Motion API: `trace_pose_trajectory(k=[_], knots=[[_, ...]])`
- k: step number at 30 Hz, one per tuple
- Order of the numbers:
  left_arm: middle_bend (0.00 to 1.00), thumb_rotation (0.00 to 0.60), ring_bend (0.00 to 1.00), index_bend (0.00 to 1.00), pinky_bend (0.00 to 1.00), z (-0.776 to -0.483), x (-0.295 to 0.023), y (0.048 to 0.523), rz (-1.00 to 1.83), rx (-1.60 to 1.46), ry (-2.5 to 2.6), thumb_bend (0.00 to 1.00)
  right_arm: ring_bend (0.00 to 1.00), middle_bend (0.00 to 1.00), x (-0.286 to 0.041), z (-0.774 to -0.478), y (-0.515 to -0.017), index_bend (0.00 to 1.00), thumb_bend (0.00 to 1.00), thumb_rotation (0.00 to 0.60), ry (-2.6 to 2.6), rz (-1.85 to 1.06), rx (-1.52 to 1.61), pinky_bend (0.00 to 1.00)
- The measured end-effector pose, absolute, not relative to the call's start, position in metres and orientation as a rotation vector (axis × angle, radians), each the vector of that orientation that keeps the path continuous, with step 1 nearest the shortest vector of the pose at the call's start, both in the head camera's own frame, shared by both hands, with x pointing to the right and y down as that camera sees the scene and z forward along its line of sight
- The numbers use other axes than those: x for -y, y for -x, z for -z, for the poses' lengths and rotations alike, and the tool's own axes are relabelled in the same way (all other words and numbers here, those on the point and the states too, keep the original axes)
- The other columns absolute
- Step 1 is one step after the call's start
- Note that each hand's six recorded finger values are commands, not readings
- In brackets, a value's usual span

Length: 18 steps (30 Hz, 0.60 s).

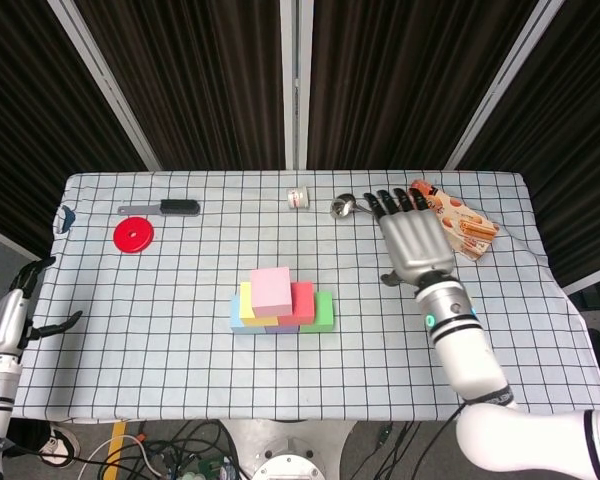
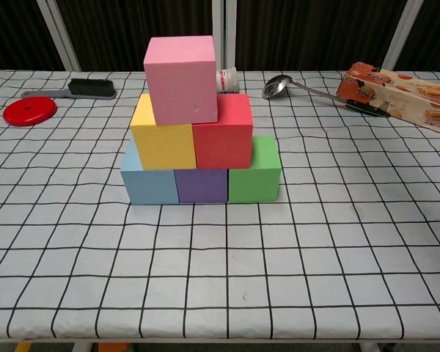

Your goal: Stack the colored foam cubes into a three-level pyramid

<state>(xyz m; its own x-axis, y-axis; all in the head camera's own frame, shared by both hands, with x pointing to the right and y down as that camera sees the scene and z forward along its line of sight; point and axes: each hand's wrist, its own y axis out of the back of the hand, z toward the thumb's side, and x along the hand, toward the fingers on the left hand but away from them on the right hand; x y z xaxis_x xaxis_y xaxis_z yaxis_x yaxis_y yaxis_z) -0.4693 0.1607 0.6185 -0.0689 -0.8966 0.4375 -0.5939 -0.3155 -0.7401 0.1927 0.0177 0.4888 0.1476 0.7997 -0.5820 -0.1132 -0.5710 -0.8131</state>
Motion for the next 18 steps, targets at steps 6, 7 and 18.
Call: trace_pose_trajectory(k=[6,7,18], knots=[[0.11,0.600,0.00,0.13,0.06,-0.603,-0.159,0.461,1.298,-1.479,1.773,0.09,0.00,0.00,-0.054,-0.505,-0.280,0.00,0.02,0.600,1.521,-1.524,0.791,0.00],[0.11,0.600,0.00,0.12,0.06,-0.600,-0.160,0.459,1.297,-1.452,1.743,0.08,0.00,0.00,-0.067,-0.510,-0.299,0.00,0.02,0.600,1.503,-1.532,0.830,0.00],[0.10,0.600,0.00,0.11,0.06,-0.599,-0.184,0.453,1.385,-1.275,1.610,0.02,0.00,0.00,-0.177,-0.555,-0.413,0.00,0.01,0.600,1.367,-1.509,1.068,0.00]])
